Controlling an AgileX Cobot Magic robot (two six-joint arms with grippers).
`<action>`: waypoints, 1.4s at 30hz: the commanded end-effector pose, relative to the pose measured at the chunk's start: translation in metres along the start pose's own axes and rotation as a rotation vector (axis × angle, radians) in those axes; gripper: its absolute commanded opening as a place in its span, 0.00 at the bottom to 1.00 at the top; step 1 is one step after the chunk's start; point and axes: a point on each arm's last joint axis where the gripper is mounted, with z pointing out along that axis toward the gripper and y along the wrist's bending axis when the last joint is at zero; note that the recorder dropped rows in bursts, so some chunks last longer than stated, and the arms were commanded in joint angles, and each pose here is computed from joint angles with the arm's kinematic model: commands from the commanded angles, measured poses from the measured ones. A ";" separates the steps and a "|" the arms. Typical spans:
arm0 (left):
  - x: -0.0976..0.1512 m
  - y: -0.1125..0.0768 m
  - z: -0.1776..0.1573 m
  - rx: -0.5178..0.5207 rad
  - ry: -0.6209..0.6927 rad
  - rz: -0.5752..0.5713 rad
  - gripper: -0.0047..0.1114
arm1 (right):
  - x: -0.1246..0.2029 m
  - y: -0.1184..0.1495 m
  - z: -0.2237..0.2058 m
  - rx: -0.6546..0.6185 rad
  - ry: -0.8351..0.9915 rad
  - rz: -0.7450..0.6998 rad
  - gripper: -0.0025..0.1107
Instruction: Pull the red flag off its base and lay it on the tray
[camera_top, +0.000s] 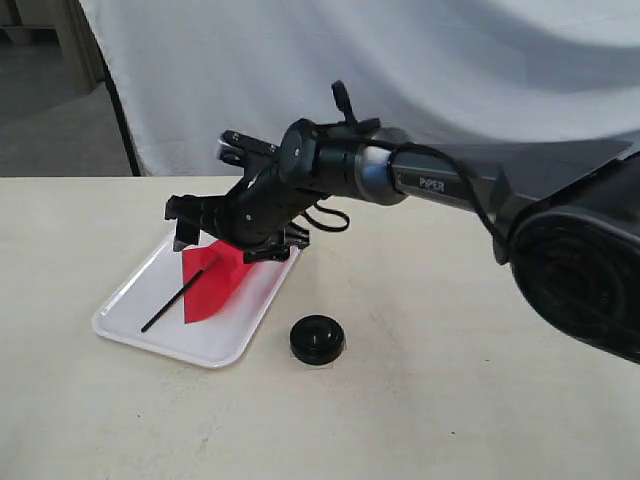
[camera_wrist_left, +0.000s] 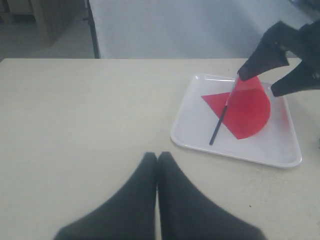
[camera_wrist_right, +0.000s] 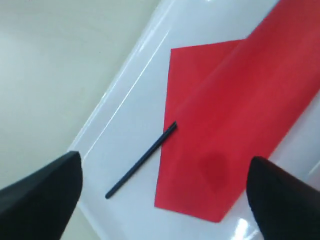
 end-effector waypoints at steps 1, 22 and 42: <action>0.000 0.000 0.000 0.004 -0.002 0.002 0.04 | -0.006 0.003 -0.031 0.099 0.056 -0.238 0.60; 0.000 0.000 0.000 0.004 -0.002 0.002 0.04 | 0.030 -0.112 -0.190 0.444 0.425 -0.174 0.04; 0.000 0.000 0.000 0.004 -0.002 0.002 0.04 | 0.136 -0.185 -0.353 0.636 -0.260 0.283 0.04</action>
